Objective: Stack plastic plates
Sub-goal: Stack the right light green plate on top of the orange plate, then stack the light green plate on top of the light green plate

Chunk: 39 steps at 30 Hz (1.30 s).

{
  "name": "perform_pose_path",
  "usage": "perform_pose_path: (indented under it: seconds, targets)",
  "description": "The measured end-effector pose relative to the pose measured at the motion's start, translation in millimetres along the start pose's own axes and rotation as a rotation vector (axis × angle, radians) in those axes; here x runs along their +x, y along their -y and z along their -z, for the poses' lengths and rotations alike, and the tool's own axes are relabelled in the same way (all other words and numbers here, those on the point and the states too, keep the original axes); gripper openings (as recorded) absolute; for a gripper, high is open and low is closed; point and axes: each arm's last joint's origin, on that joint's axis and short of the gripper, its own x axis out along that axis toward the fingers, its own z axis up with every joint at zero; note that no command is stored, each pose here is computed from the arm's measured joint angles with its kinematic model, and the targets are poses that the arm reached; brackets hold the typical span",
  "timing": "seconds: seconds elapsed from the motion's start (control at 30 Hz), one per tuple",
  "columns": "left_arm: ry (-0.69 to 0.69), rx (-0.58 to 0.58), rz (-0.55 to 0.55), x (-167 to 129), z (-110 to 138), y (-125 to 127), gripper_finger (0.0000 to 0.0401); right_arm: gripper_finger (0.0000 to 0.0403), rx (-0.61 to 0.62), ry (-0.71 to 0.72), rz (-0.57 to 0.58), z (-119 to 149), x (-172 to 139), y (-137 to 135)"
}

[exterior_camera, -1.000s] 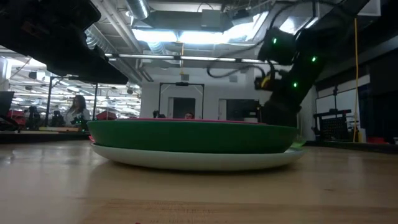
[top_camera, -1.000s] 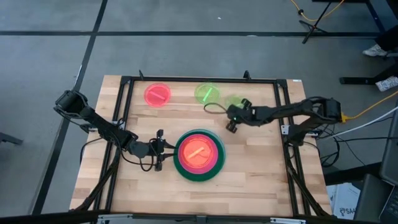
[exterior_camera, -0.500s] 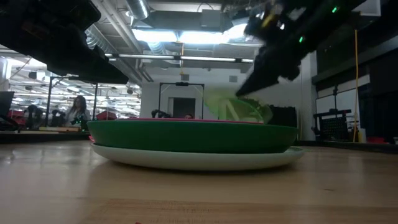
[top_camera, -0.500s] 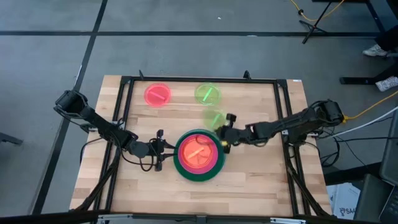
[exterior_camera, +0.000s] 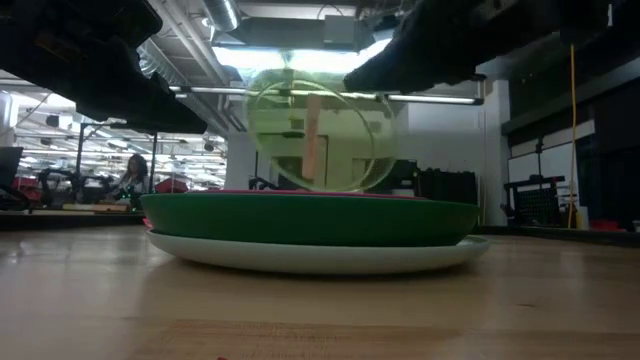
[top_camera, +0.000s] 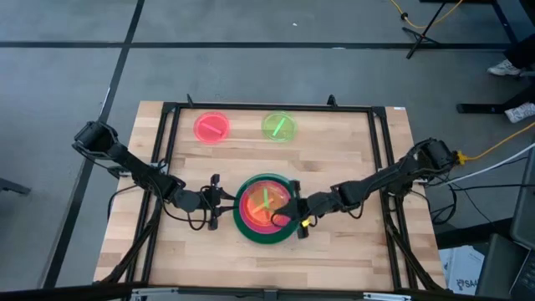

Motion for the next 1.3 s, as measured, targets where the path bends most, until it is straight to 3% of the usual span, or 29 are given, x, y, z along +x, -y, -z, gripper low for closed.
perform_pose_path:
  seconds: [0.3,0.53,0.87,1.07,1.17,1.3]
  targets:
    - [0.011,-0.001,0.016,-1.5,-0.6,3.1,0.0115,0.0001,-0.012,-0.052,-0.03,20.1,18.8,-13.8]
    - [0.014,-0.003,0.017,-1.5,-0.9,3.2,0.0115,0.0006,0.056,-0.093,-0.008,31.4,27.7,-13.1]
    - [0.014,-0.003,0.017,-1.5,-1.0,3.2,0.0115,0.0107,0.06,-0.08,-0.012,23.0,29.9,-13.4]
    - [0.014,-0.003,0.018,-1.5,-0.9,3.2,0.0115,0.0147,-0.078,-0.1,0.168,1.2,32.8,-7.1]
    - [0.014,-0.003,0.018,-1.5,-0.9,3.2,0.0115,0.0154,-0.184,-0.19,0.318,-3.7,32.7,2.3]
    - [0.014,-0.003,0.018,-1.5,-0.9,3.2,0.0115,0.0154,-0.224,-0.307,0.484,-2.4,33.5,30.1]
